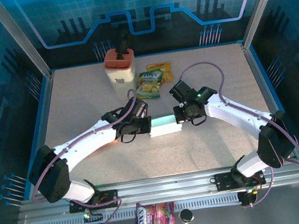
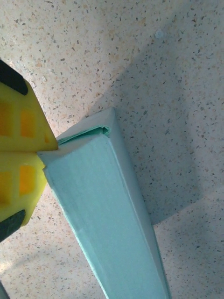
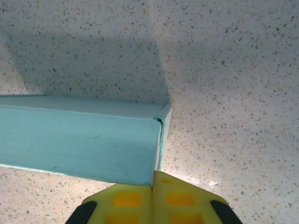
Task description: Fold the paper box
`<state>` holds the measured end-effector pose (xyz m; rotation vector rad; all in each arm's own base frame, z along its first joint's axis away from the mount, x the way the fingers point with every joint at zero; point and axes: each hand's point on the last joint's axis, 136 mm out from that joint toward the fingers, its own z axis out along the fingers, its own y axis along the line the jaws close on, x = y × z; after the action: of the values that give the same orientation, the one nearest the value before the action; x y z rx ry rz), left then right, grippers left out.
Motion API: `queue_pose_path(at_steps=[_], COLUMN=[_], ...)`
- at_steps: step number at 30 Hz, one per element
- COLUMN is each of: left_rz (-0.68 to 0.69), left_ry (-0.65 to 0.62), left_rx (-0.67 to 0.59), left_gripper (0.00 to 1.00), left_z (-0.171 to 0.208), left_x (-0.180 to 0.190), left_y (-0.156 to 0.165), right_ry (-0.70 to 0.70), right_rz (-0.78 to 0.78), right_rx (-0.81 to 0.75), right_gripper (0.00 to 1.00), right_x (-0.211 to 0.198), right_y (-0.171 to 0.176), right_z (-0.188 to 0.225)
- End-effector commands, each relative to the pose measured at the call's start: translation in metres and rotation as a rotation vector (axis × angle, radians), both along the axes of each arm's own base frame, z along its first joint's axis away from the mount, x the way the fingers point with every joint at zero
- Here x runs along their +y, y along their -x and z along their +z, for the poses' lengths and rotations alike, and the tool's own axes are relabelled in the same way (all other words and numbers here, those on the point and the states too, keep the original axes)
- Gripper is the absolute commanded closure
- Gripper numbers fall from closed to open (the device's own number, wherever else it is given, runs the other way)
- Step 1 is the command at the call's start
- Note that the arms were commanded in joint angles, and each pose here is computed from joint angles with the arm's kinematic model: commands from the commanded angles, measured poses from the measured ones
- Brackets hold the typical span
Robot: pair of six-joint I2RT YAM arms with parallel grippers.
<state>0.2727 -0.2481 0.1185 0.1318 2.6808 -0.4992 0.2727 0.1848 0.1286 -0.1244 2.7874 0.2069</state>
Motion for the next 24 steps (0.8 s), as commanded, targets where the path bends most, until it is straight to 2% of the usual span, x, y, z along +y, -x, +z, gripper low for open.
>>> queue_pose_path(at_steps=[1, 4, 9, 12, 17, 21, 24], left_rz=[0.059, 0.096, 0.13, 0.119, 0.115, 0.109, 0.11], left_ry=[-0.047, -0.042, -0.046, -0.048, -0.049, -0.053, -0.055], left_rx=[0.01, 0.0, -0.016, -0.027, -0.03, -0.035, -0.036], left_gripper=[1.0, 1.0, 1.0, 1.0, 1.0, 1.0, 1.0], left_z=[-0.015, -0.017, -0.018, -0.015, -0.012, -0.011, -0.01], left_x=[0.015, 0.017, 0.019, 0.017, 0.014, 0.011, 0.01], left_y=[0.008, 0.009, 0.01, 0.011, 0.01, 0.011, 0.011], right_ry=[-0.037, -0.117, -0.373, -0.562, -0.882, -1.006, -1.033], right_rz=[-0.002, -0.057, -0.277, -0.439, -0.719, -0.849, -0.89], right_rx=[0.04, 0.071, 0.14, 0.185, 0.279, 0.314, 0.354], right_gripper=[0.8, 0.58, 0.39, 0.32, 0.28, 0.27, 0.27], right_x=[0.003, 0.005, 0.009, 0.01, 0.013, 0.014, 0.015], right_y=[0.017, 0.028, 0.04, 0.035, 0.015, 0.001, -0.002], right_z=[0.001, 0.012, 0.037, 0.045, 0.042, 0.038, 0.029])
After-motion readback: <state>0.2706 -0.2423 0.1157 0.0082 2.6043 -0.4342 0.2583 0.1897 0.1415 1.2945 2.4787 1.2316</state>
